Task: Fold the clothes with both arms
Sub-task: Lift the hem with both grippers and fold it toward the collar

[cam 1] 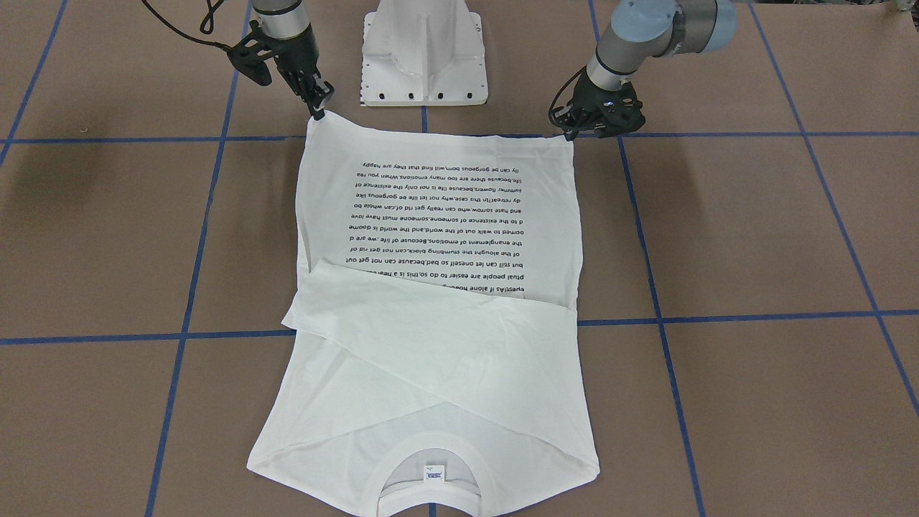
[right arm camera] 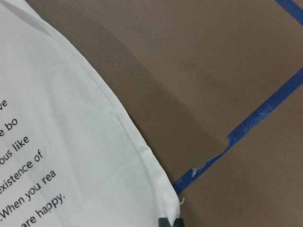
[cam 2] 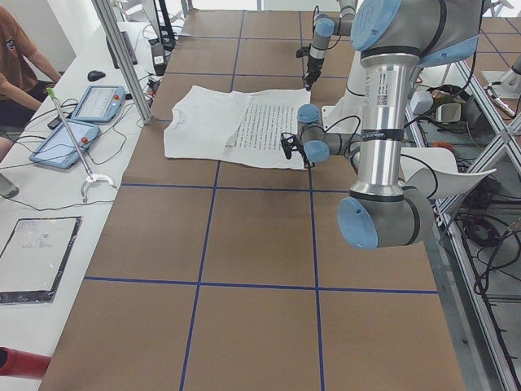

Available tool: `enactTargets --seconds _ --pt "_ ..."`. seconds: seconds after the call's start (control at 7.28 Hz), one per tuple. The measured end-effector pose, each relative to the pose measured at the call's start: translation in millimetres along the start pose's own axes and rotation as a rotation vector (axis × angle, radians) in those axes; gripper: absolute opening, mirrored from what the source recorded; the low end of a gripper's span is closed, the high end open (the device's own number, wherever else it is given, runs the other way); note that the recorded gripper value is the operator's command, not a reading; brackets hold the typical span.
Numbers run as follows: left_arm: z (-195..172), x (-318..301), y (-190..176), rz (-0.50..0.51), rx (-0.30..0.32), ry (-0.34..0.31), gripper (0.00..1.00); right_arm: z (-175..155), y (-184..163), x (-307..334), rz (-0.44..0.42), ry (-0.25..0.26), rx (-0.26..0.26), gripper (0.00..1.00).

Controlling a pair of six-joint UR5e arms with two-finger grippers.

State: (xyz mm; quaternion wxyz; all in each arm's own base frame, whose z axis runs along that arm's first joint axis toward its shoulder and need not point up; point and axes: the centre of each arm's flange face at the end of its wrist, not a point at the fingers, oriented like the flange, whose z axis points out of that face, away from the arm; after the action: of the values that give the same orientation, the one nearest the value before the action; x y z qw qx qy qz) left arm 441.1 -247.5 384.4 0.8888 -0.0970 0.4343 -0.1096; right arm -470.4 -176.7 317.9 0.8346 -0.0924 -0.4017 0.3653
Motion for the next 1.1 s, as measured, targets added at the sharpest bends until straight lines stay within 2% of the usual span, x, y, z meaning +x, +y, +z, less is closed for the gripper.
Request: enactTargets --seconds 0.27,0.82,1.1 --pt "-19.1 11.6 19.6 -0.02 -0.024 0.039 0.0 -13.7 -8.7 14.5 -0.007 0.007 -0.003 0.0" --pt "-66.4 36.5 94.7 -0.099 -0.144 0.106 0.0 -32.3 -17.9 44.9 -0.031 0.04 -0.012 0.0" --pt "-84.9 41.4 100.2 -0.114 -0.151 0.128 0.0 -54.5 -24.3 47.1 -0.026 0.026 -0.028 0.0"
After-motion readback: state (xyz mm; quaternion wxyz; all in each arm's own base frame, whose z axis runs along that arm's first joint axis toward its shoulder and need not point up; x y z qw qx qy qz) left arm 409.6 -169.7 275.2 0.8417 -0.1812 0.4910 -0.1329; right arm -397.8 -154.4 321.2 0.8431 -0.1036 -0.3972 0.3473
